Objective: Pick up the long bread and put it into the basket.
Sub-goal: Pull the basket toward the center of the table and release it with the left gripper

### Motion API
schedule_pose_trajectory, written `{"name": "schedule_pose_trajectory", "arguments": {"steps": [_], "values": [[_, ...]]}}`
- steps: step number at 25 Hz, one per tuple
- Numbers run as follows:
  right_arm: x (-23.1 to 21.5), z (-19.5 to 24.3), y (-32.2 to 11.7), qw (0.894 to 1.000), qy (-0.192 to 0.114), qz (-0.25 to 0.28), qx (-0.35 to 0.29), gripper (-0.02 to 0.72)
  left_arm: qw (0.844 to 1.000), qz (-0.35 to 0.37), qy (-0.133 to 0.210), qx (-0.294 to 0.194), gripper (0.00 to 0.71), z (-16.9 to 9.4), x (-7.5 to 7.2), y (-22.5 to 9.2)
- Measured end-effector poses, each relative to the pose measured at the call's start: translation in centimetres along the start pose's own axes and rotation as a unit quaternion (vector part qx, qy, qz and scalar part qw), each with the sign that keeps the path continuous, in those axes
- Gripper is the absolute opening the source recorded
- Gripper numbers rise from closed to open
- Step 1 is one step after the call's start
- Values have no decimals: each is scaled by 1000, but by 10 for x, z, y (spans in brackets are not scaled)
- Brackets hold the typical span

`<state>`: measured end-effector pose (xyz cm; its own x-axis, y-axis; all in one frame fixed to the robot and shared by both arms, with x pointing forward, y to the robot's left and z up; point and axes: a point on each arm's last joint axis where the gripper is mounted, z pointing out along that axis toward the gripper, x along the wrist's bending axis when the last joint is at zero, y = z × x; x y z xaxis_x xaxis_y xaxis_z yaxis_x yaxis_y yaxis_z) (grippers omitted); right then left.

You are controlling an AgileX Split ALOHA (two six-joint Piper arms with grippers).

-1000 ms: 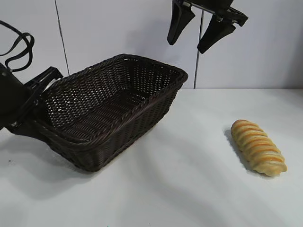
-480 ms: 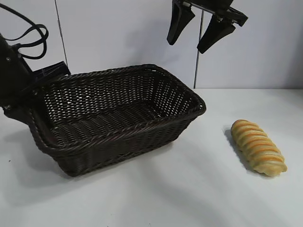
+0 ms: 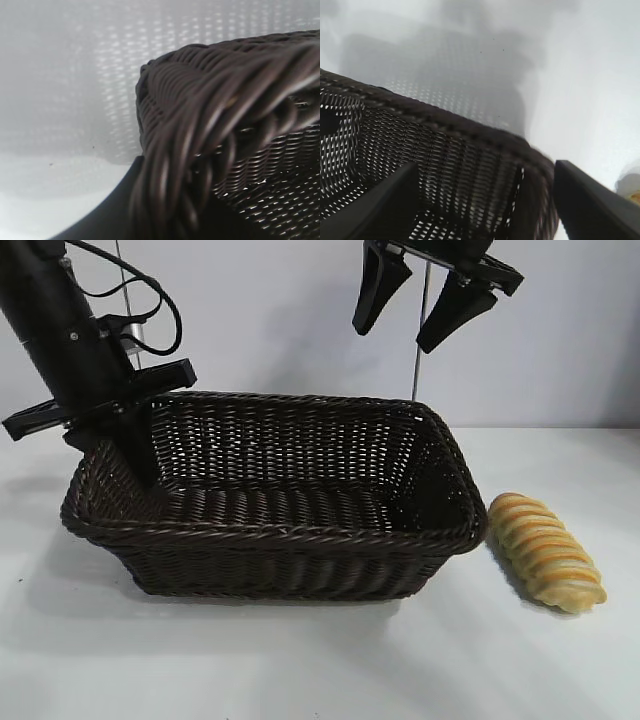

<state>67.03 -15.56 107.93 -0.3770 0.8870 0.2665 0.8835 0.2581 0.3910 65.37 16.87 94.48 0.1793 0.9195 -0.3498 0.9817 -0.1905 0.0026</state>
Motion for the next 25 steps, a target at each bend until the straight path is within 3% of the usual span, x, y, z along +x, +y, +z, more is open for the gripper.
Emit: {"name": "schedule_pose_trajectory", "arguments": {"steps": [12, 17, 25], "values": [[0, 0, 0, 1000, 0, 1, 0, 540, 1000, -24, -1, 12, 103, 13, 21, 4], [0, 0, 0, 1000, 0, 1, 0, 540, 1000, -26, -2, 12, 127, 13, 22, 4], [0, 0, 0, 1000, 0, 1, 0, 540, 999, -29, -8, 10, 487, 12, 21, 4]]}}
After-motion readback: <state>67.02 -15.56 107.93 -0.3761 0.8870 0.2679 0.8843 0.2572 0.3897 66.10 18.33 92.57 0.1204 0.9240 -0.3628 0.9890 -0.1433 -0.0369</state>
